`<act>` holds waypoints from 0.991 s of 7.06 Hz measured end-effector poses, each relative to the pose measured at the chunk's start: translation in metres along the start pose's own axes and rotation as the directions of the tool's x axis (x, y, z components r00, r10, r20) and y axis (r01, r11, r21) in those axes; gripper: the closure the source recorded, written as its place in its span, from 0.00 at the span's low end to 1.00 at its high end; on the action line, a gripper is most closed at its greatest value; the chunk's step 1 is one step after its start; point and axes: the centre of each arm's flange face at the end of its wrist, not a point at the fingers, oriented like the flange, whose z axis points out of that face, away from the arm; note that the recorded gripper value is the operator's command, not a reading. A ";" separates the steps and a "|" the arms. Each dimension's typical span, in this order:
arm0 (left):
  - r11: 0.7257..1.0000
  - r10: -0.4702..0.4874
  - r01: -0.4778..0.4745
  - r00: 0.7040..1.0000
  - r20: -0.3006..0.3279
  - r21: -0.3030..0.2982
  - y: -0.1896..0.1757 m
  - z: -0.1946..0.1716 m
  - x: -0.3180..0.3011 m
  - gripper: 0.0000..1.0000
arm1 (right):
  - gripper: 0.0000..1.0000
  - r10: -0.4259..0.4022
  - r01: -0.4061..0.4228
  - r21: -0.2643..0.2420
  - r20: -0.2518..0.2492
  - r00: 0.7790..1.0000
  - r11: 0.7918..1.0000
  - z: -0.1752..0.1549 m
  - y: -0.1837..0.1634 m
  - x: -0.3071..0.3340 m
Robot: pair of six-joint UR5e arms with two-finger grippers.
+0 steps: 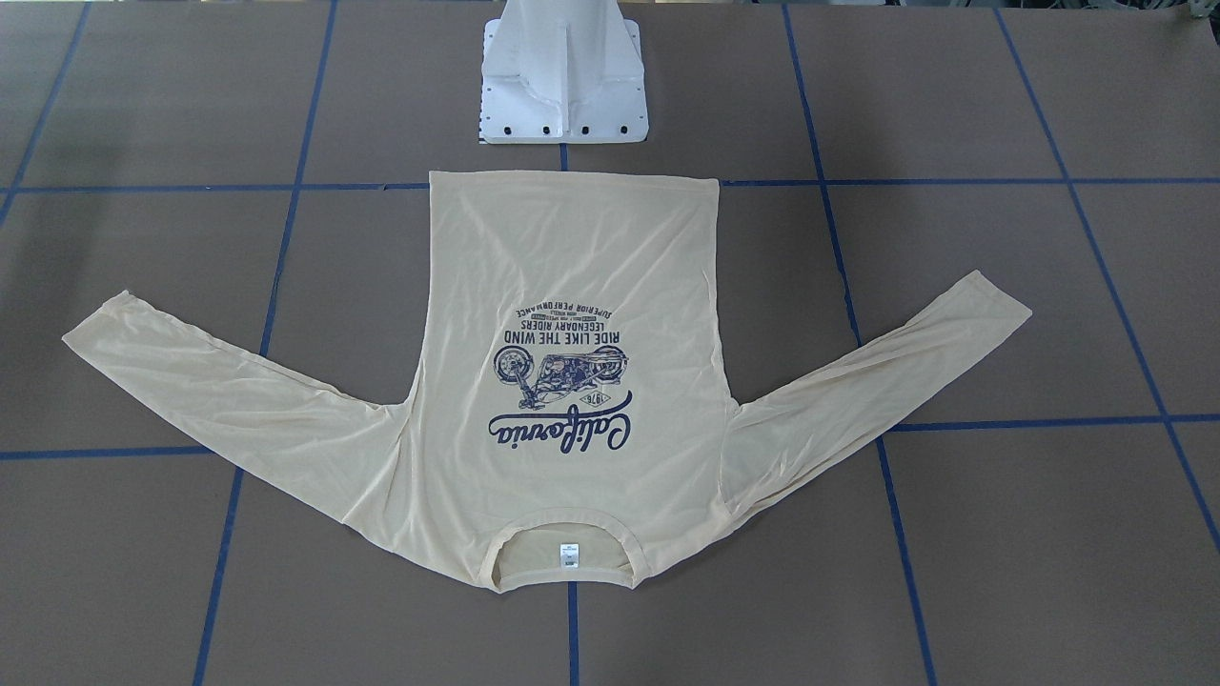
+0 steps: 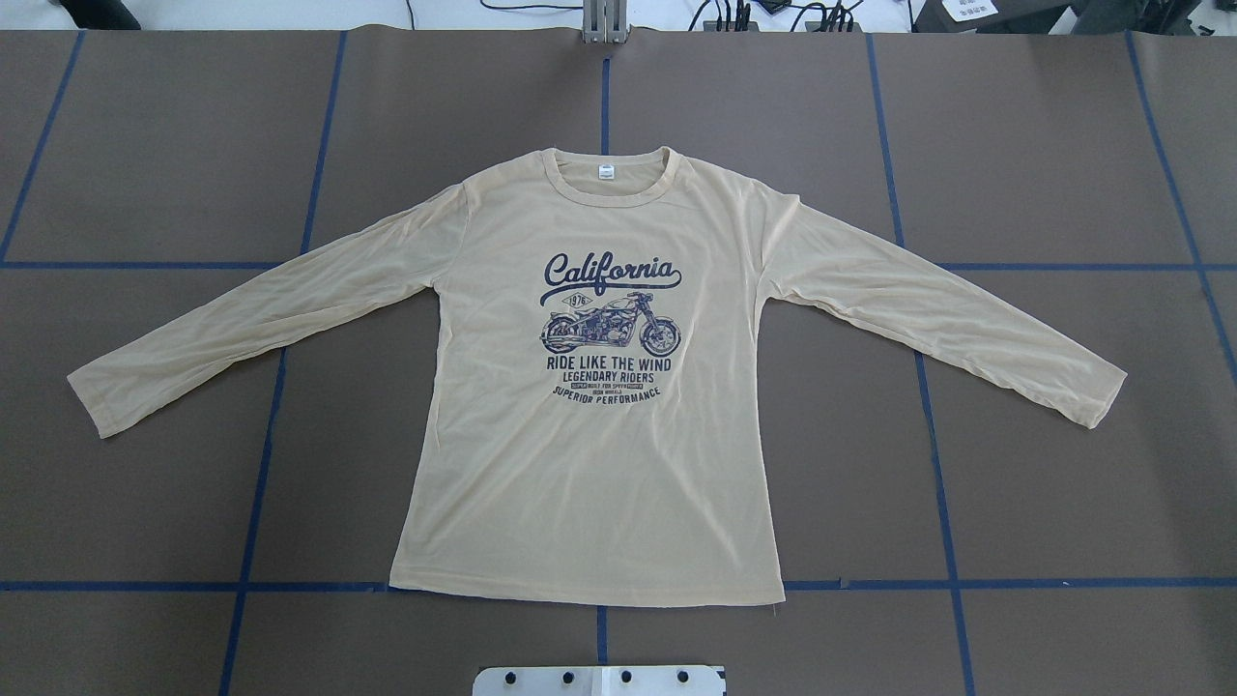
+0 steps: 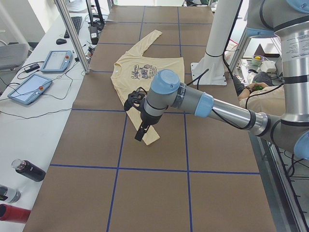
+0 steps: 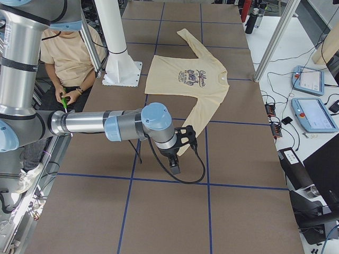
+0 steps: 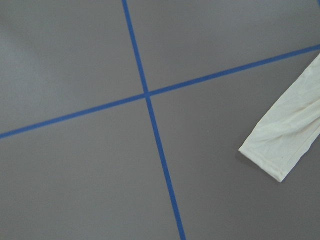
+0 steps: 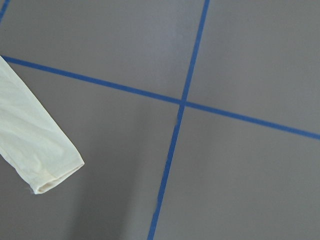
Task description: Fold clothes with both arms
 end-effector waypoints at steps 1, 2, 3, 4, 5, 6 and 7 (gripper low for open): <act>0.993 0.079 -0.079 0.997 0.011 0.088 -0.025 -0.009 0.005 0.00 | 0.00 -0.013 0.011 0.049 0.026 1.000 0.999 -0.007 -0.015 -0.008; 0.985 0.101 -0.099 0.995 -0.003 0.143 -0.042 -0.012 0.008 0.00 | 0.00 -0.018 0.014 0.073 0.046 0.999 0.997 -0.010 -0.021 -0.013; 0.981 0.092 -0.086 0.996 -0.022 0.172 -0.051 -0.014 0.010 0.00 | 0.00 -0.035 0.029 0.091 0.063 0.997 0.995 -0.009 -0.025 -0.018; 0.976 0.097 -0.090 0.995 -0.027 0.201 -0.055 -0.016 0.014 0.00 | 0.00 -0.037 0.029 0.097 0.085 0.996 0.995 -0.003 -0.030 -0.029; 0.968 0.118 -0.110 0.993 -0.025 0.228 -0.054 -0.017 0.017 0.00 | 0.00 -0.006 -0.003 0.082 0.115 0.993 0.997 0.013 -0.038 -0.049; 0.963 0.136 -0.125 0.990 -0.028 0.240 -0.051 -0.015 0.020 0.00 | 0.00 0.035 -0.044 0.066 0.129 0.991 0.997 0.035 -0.047 -0.079; 0.962 0.148 -0.135 0.988 -0.036 0.239 -0.049 -0.010 0.024 0.00 | 0.00 0.077 -0.086 0.068 0.118 0.990 0.994 0.065 -0.052 -0.113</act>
